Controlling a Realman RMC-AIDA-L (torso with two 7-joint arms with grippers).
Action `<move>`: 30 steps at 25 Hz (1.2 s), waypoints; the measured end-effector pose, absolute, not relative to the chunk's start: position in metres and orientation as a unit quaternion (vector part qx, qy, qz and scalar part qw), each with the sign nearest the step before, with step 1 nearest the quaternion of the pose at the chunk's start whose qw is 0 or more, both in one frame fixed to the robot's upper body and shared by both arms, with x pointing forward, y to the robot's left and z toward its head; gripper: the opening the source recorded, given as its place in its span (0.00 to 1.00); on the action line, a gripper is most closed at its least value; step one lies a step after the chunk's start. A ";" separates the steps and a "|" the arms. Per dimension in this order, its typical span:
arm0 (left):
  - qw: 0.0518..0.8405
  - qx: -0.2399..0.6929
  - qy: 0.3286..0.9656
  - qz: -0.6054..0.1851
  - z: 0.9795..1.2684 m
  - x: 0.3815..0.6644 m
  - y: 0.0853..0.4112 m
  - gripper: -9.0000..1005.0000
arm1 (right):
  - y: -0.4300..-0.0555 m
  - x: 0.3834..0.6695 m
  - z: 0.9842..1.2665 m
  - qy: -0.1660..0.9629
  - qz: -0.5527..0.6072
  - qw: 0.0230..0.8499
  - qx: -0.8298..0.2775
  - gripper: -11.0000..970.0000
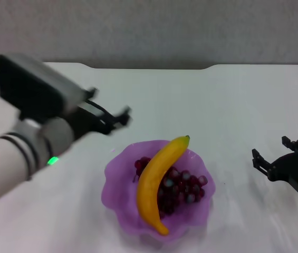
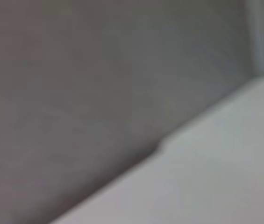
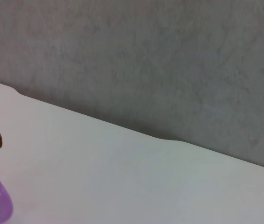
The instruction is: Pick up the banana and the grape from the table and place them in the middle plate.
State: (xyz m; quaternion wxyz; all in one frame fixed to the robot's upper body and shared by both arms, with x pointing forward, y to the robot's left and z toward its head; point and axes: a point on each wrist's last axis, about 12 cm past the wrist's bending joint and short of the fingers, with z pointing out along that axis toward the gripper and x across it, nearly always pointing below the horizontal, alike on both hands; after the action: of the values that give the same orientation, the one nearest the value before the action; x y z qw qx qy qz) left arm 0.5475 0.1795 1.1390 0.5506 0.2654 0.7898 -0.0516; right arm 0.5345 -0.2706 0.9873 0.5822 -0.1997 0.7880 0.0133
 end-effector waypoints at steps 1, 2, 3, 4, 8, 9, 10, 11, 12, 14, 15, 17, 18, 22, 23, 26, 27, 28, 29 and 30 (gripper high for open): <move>0.563 0.238 0.789 -0.053 1.139 0.549 0.190 0.89 | -0.271 0.535 0.987 0.788 0.013 0.582 -0.200 0.88; 0.573 0.215 0.789 -0.054 1.137 0.550 0.199 0.89 | -0.270 0.535 0.988 0.788 0.013 0.582 -0.200 0.88; 0.587 0.188 0.786 -0.054 1.132 0.552 0.210 0.89 | -0.270 0.535 0.988 0.787 0.014 0.583 -0.201 0.88; 0.593 0.171 0.785 -0.052 1.127 0.553 0.218 0.89 | -0.270 0.535 0.988 0.787 0.014 0.583 -0.201 0.88; 0.631 0.084 0.771 -0.038 1.096 0.550 0.254 0.89 | -0.269 0.536 0.988 0.786 0.015 0.583 -0.202 0.88; 0.641 0.066 0.764 -0.033 1.090 0.548 0.261 0.89 | -0.268 0.536 0.989 0.786 0.016 0.584 -0.202 0.88; 0.647 0.050 0.760 -0.027 1.080 0.545 0.269 0.89 | -0.268 0.537 0.989 0.785 0.017 0.585 -0.203 0.88; 0.663 0.028 0.748 -0.020 1.069 0.539 0.278 0.89 | -0.267 0.537 0.989 0.785 0.017 0.585 -0.203 0.88; 0.665 0.024 0.746 -0.019 1.067 0.538 0.280 0.89 | -0.267 0.537 0.989 0.785 0.017 0.585 -0.203 0.88; 0.685 -0.003 0.728 -0.019 1.050 0.529 0.292 0.89 | -0.266 0.537 0.990 0.784 0.019 0.587 -0.203 0.88; 0.689 -0.010 0.724 -0.020 1.044 0.526 0.296 0.89 | -0.265 0.537 0.990 0.783 0.020 0.588 -0.202 0.88; 0.697 -0.029 0.716 -0.024 1.031 0.519 0.308 0.89 | -0.264 0.538 0.991 0.782 0.022 0.590 -0.202 0.88; 0.700 -0.036 0.713 -0.027 1.027 0.516 0.312 0.89 | -0.263 0.538 0.991 0.781 0.023 0.590 -0.202 0.88; 0.685 -0.046 0.727 -0.027 1.010 0.501 0.322 0.89 | -0.263 0.538 0.993 0.776 0.024 0.599 -0.197 0.88; 0.680 -0.044 0.732 -0.026 1.007 0.499 0.322 0.89 | -0.265 0.538 0.993 0.775 0.023 0.601 -0.195 0.88; 0.662 -0.041 0.748 -0.023 0.997 0.490 0.323 0.89 | -0.267 0.536 0.994 0.773 0.021 0.604 -0.191 0.88; 0.658 -0.042 0.751 -0.023 0.994 0.488 0.323 0.89 | -0.267 0.536 0.994 0.773 0.020 0.605 -0.192 0.88; 0.655 -0.043 0.754 -0.023 0.992 0.485 0.322 0.89 | -0.268 0.536 0.994 0.773 0.019 0.605 -0.193 0.88; 0.654 -0.044 0.755 -0.024 0.991 0.484 0.322 0.89 | -0.268 0.536 0.993 0.772 0.016 0.604 -0.195 0.88; 0.652 -0.044 0.757 -0.025 0.990 0.483 0.321 0.89 | -0.269 0.536 0.993 0.772 0.014 0.604 -0.197 0.88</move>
State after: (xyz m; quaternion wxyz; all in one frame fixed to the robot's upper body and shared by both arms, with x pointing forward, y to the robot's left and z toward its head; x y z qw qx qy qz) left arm 0.4831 0.3215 0.9904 0.6518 -0.0444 0.7567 -0.0253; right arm 0.5359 -0.2688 0.9932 0.6041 -0.1970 0.7720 0.0137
